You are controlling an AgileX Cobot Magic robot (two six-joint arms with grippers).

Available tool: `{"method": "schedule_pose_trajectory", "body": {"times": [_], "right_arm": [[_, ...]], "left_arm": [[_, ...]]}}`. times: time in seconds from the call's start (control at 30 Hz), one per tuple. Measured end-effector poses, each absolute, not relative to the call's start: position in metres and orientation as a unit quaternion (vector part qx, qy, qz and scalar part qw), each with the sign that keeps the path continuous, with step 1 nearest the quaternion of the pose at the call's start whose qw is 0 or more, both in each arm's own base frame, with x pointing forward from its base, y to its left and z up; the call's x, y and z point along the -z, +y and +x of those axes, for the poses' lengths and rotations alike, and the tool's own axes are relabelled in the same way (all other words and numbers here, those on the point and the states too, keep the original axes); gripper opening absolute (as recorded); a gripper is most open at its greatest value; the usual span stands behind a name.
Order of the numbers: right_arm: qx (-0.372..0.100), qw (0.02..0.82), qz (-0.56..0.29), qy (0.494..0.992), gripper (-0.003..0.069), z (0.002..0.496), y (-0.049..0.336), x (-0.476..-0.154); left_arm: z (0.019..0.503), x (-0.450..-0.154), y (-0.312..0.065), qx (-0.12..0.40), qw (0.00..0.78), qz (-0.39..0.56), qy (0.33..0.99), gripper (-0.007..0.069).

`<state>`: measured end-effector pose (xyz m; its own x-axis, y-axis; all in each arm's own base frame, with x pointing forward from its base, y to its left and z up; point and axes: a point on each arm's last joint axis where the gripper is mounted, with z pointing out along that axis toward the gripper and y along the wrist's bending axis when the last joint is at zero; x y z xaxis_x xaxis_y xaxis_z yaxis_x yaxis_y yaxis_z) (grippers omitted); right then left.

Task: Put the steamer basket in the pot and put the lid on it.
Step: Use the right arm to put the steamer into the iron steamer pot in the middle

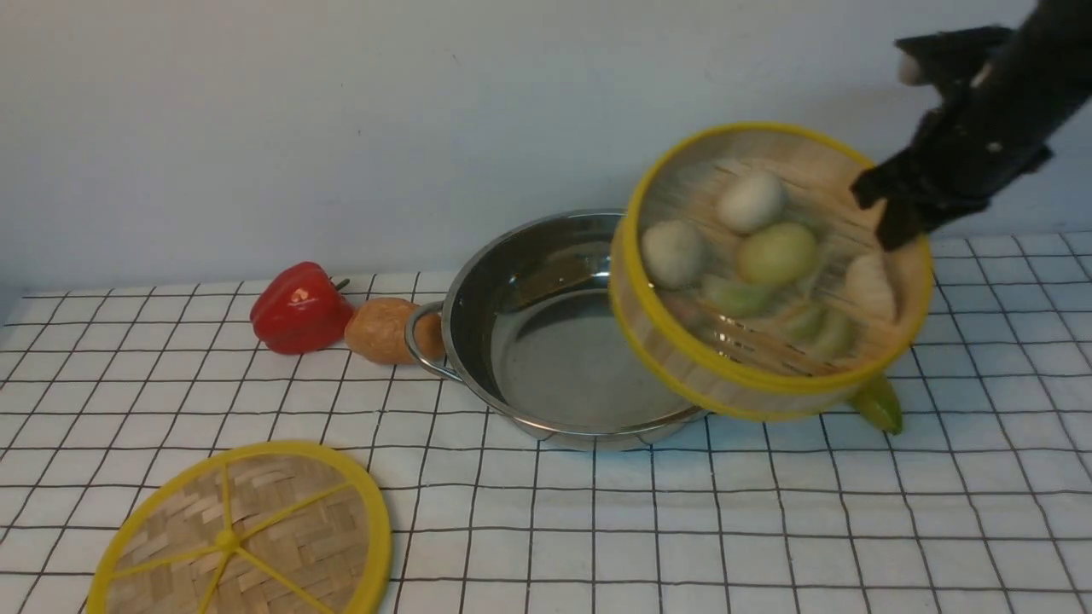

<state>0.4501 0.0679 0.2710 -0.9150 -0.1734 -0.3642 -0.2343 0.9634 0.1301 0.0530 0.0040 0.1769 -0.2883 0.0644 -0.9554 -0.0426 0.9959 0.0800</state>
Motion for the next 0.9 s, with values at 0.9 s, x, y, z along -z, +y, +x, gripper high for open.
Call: {"method": "schedule_pose_trajectory", "body": {"times": [0.9], "right_arm": [[-0.101,0.187,-0.200,0.956,0.0071,0.504,0.167,-0.200]], "left_arm": [[0.053,-0.177,0.004,-0.045,0.596,0.007,0.801,0.0243]]}}
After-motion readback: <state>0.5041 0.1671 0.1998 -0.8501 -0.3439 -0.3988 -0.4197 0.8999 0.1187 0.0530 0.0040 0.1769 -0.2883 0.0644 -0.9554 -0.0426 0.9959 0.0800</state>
